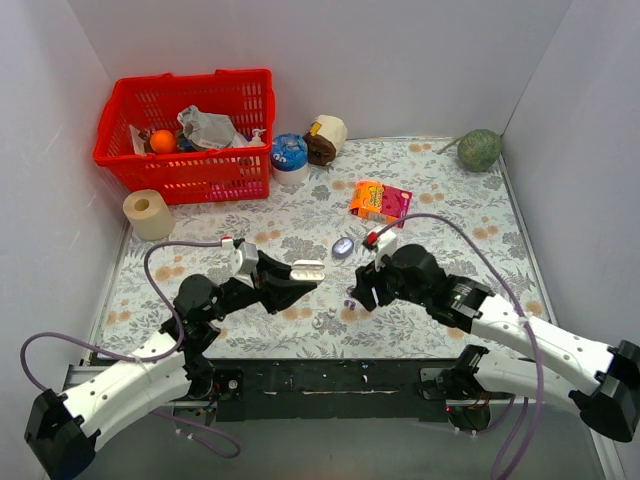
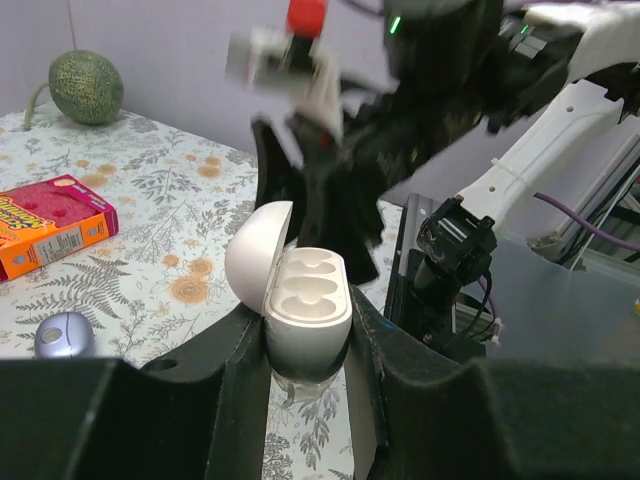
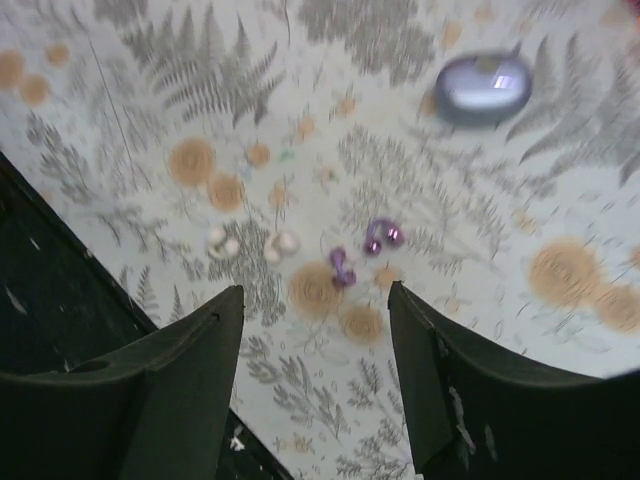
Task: Insert the wireless bluetooth earbuds into the charging case
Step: Open the charging case, then pick up the earbud from the center of the board.
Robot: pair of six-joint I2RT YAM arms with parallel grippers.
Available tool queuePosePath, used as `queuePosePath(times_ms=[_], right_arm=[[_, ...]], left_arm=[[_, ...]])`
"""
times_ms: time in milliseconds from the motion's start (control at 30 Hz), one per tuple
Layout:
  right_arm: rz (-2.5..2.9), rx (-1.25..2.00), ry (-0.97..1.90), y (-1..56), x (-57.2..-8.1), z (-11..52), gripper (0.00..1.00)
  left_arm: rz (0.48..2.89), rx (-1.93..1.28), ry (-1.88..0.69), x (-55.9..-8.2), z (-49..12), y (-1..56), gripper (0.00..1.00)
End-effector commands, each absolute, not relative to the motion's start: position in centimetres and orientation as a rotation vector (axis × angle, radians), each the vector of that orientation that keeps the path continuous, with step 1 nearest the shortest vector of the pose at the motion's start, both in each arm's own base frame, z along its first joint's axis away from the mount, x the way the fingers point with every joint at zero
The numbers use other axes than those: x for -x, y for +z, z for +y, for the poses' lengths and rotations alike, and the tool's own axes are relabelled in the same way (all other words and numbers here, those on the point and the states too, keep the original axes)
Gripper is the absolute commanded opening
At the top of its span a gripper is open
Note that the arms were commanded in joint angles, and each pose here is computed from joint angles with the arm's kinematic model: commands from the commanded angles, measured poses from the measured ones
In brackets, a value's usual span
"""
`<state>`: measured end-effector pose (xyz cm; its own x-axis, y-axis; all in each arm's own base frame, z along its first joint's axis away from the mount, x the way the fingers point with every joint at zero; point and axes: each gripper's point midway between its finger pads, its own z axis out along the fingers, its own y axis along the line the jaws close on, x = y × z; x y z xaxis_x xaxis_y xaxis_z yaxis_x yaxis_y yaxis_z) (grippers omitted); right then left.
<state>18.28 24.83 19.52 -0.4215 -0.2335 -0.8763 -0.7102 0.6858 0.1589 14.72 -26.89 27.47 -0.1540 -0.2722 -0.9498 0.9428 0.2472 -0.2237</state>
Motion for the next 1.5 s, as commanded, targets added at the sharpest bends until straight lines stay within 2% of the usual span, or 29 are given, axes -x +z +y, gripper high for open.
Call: queuePosePath(times_ms=[0,133,367,500,767,867,1000,1133,1467], right_arm=[[2.090,0.749,0.843,14.8,-15.4,27.0,0.64],[2.109,0.747,0.863,13.6,-14.7,28.2,0.63],[2.200,0.804,0.704,10.4,-14.8,29.6,0.60],[2.249,0.802,0.681,9.0,-14.7,30.2,0.52],[2.265,0.794,0.706,8.0,-14.8,31.6,0.42],[2.273,0.807,0.713,7.5,-14.6,32.1,0.34],[2.299,0.810,0.682,6.6,-14.8,32.2,0.15],[2.324,0.831,0.692,5.8,-14.3,32.2,0.02],[2.347,0.828,0.680,4.1,-14.4,32.5,0.01]], left_arm=[[1.327,-0.655,-1.235,-14.6,-25.8,26.7,0.00],[1.356,-0.600,-1.241,-14.4,-25.0,26.2,0.00],[1.362,-0.548,-1.240,-14.4,-24.3,27.0,0.00],[1.354,-0.545,-1.226,-14.3,-23.9,27.4,0.00],[1.359,-0.539,-1.206,-14.2,-23.5,27.4,0.00],[1.363,-0.533,-1.201,-14.3,-23.4,27.4,0.00],[1.364,-0.534,-1.199,-14.3,-23.4,27.4,0.00],[1.365,-0.534,-1.207,-14.2,-23.5,27.4,0.00],[1.378,-0.536,-1.208,-14.3,-23.6,27.0,0.00]])
